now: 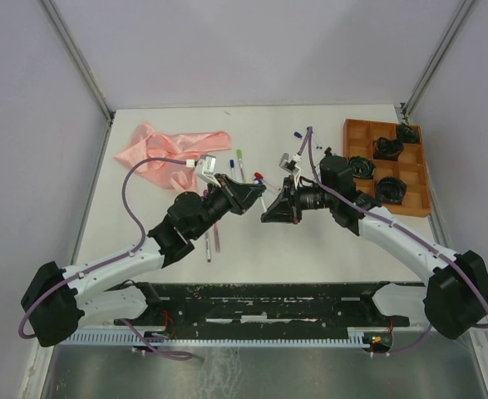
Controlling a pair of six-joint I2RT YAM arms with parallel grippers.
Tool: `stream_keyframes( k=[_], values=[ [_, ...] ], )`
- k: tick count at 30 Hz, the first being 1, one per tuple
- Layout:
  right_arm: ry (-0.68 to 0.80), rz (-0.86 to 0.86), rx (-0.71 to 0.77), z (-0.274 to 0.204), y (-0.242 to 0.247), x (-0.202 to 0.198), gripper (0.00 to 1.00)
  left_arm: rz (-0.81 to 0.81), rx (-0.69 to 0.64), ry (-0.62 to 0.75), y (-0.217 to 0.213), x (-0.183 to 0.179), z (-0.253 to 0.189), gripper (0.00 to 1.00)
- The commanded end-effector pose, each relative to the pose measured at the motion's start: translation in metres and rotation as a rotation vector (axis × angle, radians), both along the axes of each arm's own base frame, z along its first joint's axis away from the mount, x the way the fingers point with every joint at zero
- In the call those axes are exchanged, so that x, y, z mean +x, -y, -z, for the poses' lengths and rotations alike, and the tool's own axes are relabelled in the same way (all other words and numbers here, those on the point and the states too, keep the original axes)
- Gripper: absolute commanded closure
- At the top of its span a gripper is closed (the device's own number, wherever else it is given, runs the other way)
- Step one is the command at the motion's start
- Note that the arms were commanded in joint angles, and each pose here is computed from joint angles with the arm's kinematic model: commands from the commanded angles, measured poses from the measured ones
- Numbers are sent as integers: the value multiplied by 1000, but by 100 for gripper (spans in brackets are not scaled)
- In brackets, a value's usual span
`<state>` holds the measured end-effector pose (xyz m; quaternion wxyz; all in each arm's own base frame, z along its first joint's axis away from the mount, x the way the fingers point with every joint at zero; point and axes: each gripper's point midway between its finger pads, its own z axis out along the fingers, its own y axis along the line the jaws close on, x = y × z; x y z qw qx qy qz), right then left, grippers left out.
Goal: Open the pen caps
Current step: Open the pen cap from the pen.
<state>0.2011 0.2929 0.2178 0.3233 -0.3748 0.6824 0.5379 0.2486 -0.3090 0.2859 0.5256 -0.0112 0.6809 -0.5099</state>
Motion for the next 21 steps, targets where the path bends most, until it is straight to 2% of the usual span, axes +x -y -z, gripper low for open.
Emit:
stream_keyframes(
  k=[1, 2, 4, 9, 11, 21],
  values=[
    [91, -48, 48, -27, -5, 1, 100, 20, -50, 27, 1, 3, -23, 90],
    [92, -52, 49, -28, -5, 0, 100, 24, -46, 30, 0, 4, -22, 96],
    [95, -56, 49, -28, -5, 0, 99, 27, -38, 37, 0, 4, -21, 97],
    [52, -2, 92, -42, -2, 8, 71, 30, -30, 53, -1, 4, -15, 97],
    [50, 30, 121, -48, 0, 11, 65, 40, -43, 57, 1, 2, -13, 97],
    [6, 82, 141, -45, 0, 19, 67, 57, -83, 71, 4, 1, -15, 97]
  ],
)
